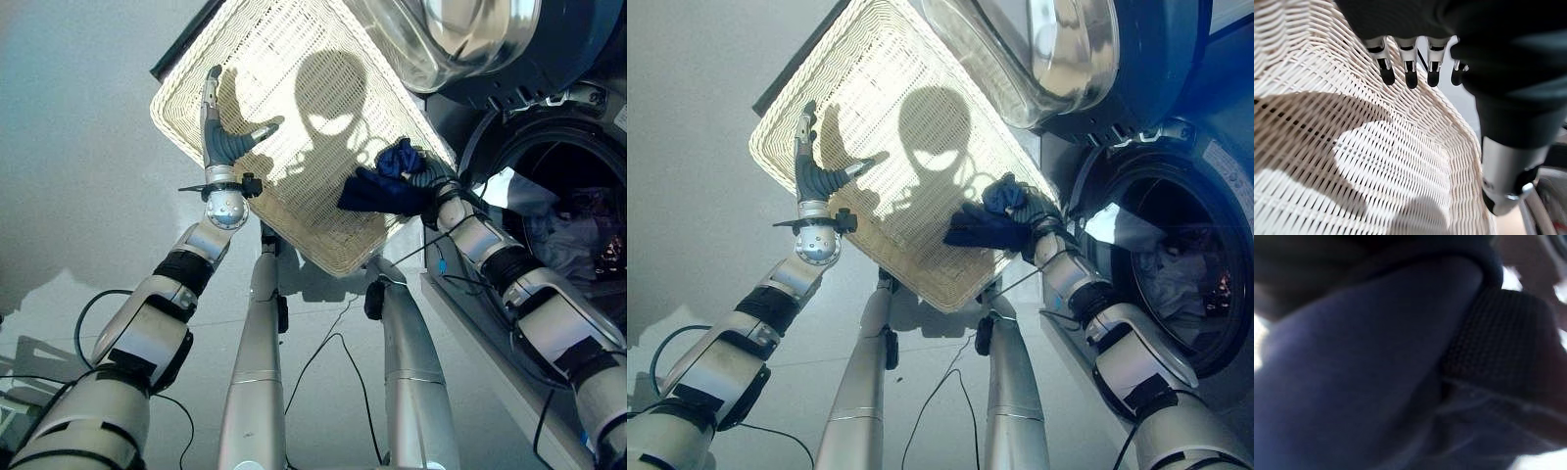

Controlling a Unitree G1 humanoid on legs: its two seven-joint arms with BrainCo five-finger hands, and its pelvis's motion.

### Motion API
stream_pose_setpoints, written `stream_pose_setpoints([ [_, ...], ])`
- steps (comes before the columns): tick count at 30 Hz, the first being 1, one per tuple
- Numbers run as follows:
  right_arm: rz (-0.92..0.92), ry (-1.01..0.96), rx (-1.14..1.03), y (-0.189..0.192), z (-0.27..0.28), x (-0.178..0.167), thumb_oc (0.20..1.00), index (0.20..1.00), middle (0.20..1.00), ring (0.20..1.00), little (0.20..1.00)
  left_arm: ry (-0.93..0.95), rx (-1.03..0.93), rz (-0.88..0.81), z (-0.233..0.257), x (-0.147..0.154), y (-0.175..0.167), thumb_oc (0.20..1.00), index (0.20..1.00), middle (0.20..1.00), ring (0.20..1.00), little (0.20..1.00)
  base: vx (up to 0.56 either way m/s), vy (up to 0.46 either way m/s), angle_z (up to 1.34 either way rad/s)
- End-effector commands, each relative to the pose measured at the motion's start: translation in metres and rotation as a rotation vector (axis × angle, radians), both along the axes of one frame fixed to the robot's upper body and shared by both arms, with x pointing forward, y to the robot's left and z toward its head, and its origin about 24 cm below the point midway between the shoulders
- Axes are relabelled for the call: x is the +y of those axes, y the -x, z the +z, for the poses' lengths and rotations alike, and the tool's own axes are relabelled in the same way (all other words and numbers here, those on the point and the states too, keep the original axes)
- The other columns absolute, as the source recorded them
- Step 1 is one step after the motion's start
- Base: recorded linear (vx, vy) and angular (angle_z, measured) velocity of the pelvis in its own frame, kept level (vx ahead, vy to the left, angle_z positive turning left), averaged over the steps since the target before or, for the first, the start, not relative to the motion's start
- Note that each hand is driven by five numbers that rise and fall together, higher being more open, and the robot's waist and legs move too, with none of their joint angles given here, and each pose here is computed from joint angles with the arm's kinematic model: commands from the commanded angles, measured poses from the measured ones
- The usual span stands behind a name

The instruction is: Put the clothes into the washing machine.

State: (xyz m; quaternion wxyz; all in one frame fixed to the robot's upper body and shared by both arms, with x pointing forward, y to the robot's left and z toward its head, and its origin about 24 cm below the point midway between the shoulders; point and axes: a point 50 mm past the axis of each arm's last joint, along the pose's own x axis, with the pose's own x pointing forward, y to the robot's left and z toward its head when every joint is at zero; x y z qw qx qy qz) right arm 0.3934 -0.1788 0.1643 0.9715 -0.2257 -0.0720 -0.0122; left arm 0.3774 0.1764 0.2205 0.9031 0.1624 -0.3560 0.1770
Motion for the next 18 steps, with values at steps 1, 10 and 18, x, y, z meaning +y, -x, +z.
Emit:
stream_pose_setpoints([
  [1,0.18,-0.409,-0.074,0.012,0.006,0.007,0.2,0.2,0.2,0.2,0.2,0.049,-0.06,-0.002,0.004,0.001,0.004,1.0,1.0,1.0,1.0,1.0,0.0,0.018,-0.05],
  [10,0.334,-1.015,-0.186,0.027,0.003,-0.02,0.2,0.2,0.2,0.2,0.2,0.054,-0.055,0.033,-0.001,0.015,0.007,1.0,1.0,1.0,1.0,1.0,0.0,0.004,-0.02],
  [18,0.245,-1.401,-0.368,0.035,-0.008,-0.08,0.2,0.2,0.2,0.2,0.2,0.04,-0.059,0.056,0.0,0.033,0.009,1.0,1.0,1.0,1.0,1.0,-0.01,-0.024,-0.07],
])
